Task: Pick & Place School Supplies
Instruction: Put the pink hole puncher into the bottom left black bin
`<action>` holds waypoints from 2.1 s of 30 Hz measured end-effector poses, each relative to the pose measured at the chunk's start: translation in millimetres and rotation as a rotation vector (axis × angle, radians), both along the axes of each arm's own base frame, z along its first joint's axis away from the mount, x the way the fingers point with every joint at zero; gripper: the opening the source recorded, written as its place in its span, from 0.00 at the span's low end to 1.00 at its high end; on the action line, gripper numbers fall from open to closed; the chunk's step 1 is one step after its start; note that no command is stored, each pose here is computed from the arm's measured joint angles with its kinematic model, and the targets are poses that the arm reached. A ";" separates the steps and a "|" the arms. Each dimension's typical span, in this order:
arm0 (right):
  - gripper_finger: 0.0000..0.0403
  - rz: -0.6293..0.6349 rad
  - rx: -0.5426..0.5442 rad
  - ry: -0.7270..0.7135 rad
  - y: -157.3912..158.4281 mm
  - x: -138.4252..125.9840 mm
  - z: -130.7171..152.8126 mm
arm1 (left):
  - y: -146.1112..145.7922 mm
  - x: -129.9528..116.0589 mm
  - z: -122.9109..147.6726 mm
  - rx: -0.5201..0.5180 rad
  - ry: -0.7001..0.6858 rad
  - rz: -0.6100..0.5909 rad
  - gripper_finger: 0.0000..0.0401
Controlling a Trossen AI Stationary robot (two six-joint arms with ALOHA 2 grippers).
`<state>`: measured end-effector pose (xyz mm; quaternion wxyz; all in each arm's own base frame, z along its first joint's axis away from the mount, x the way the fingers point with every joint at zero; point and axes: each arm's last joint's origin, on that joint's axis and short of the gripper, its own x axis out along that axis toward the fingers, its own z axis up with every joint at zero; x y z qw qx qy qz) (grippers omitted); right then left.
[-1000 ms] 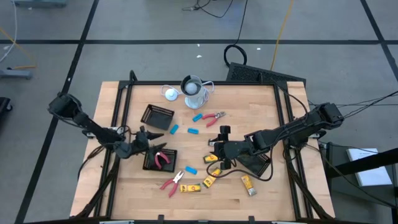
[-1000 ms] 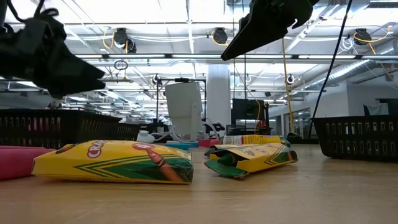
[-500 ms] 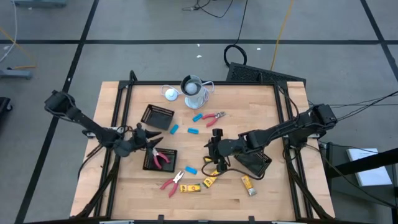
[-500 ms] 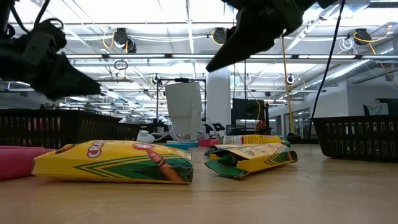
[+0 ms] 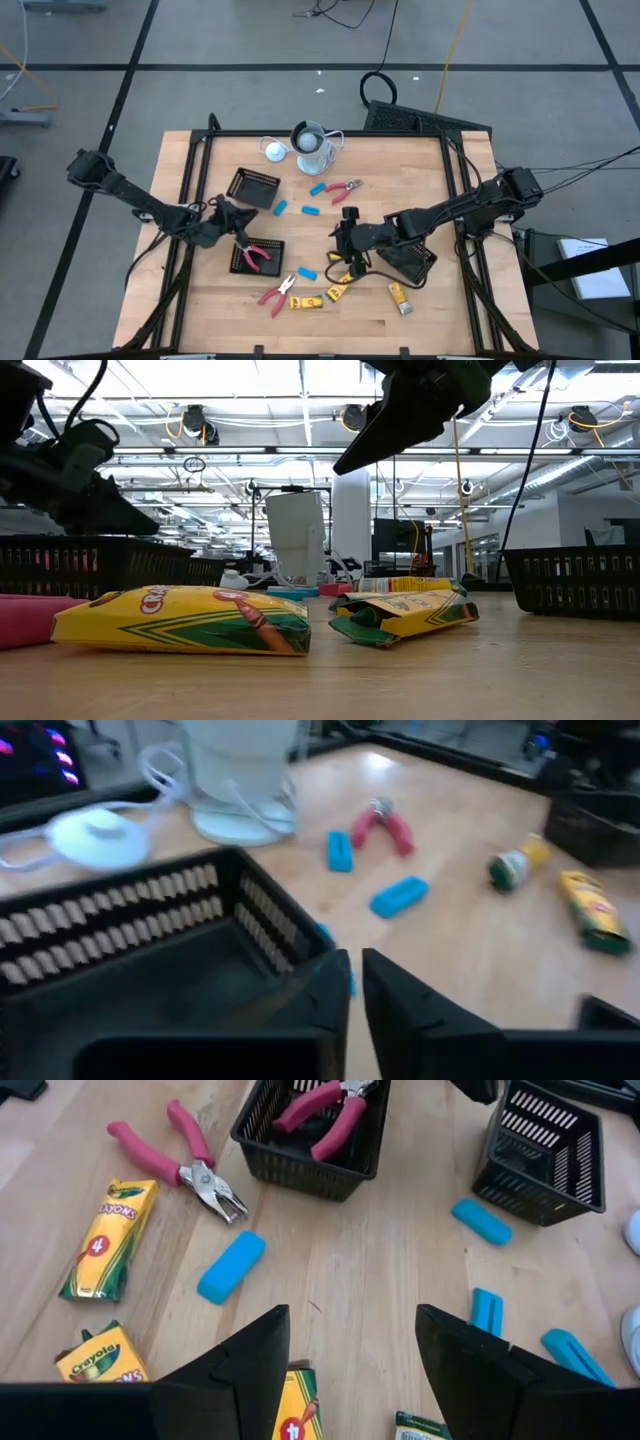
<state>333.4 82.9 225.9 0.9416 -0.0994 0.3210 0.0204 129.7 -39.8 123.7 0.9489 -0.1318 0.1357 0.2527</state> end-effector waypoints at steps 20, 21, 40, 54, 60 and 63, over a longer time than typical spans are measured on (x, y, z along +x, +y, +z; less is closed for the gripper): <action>0.52 -0.003 -0.039 0.011 -10.4 1.7 -0.6 | -11.4 6.3 54.6 0.144 0.119 -0.174 0.03; 0.52 -0.012 -0.048 0.017 -15.2 2.2 -1.6 | -11.5 7.5 56.8 0.165 0.107 -0.176 0.04; 0.52 -0.084 -0.058 0.138 -137.2 -16.1 -42.9 | 15.6 25.9 76.2 0.304 0.022 -0.111 0.53; 0.52 -0.044 -0.021 0.208 -162.3 5.8 -78.7 | 28.5 28.4 76.0 0.286 0.028 -0.082 0.49; 0.52 -0.020 -0.031 0.279 -167.3 19.6 -92.5 | 30.1 28.7 75.8 0.282 0.030 -0.086 0.48; 0.51 -0.022 -0.027 0.297 -170.6 19.8 -97.3 | 30.1 28.7 75.7 0.282 0.030 -0.087 0.48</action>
